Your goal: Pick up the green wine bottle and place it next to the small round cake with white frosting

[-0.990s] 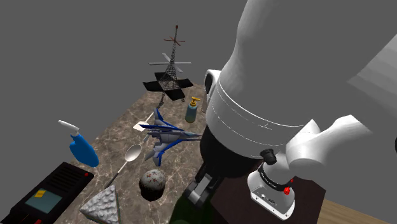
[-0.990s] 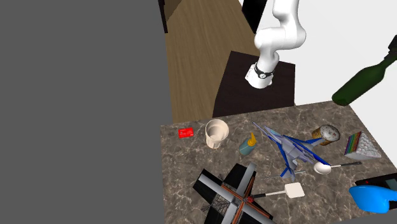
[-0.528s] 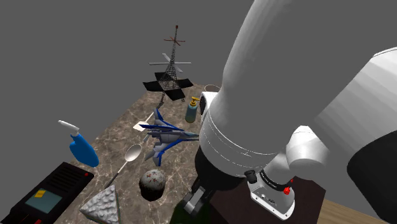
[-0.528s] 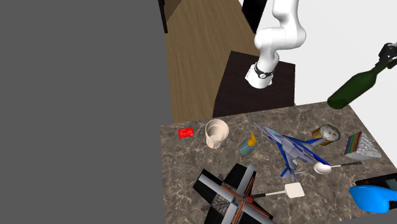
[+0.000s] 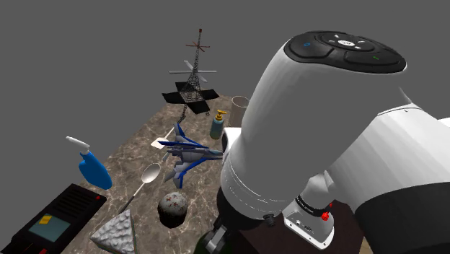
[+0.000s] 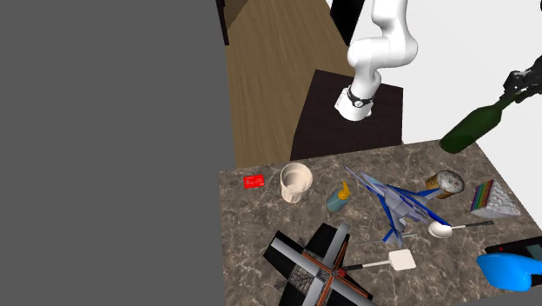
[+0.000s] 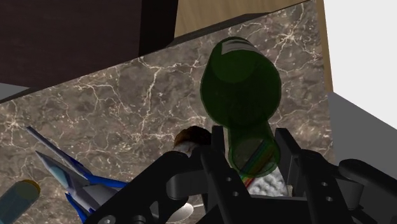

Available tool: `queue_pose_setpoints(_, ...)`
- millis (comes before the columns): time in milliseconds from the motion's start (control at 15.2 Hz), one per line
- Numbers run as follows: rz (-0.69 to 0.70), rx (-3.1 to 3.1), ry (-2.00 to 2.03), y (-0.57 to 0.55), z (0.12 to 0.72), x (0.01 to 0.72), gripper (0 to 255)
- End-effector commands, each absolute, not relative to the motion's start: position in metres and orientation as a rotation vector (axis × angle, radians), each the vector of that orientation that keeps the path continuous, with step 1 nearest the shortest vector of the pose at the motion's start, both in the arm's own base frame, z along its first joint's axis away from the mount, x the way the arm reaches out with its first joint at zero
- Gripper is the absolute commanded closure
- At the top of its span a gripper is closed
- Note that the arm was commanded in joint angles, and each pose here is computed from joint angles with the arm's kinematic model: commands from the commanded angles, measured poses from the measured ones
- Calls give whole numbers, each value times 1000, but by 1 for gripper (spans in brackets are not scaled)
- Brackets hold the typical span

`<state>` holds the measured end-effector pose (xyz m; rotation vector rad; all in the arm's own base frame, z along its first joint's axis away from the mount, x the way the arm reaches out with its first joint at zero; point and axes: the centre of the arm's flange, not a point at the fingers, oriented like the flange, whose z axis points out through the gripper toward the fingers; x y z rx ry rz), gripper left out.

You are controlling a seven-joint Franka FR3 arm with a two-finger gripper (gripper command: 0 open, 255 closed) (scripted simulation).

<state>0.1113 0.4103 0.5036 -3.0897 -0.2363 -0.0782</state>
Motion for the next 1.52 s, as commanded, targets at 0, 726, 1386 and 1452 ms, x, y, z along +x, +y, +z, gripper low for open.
queue_pose_setpoints(0, -79, -3089, -236, 410, 493, 112, 255)
queue_pose_setpoints(726, -79, -3089, -236, 410, 472, 112, 255)
queue_pose_setpoints(1386, -79, -3089, -236, 408, 511, 110, 0)
queue_pose_setpoints(1452, -79, -3089, -236, 408, 521, 110, 0)
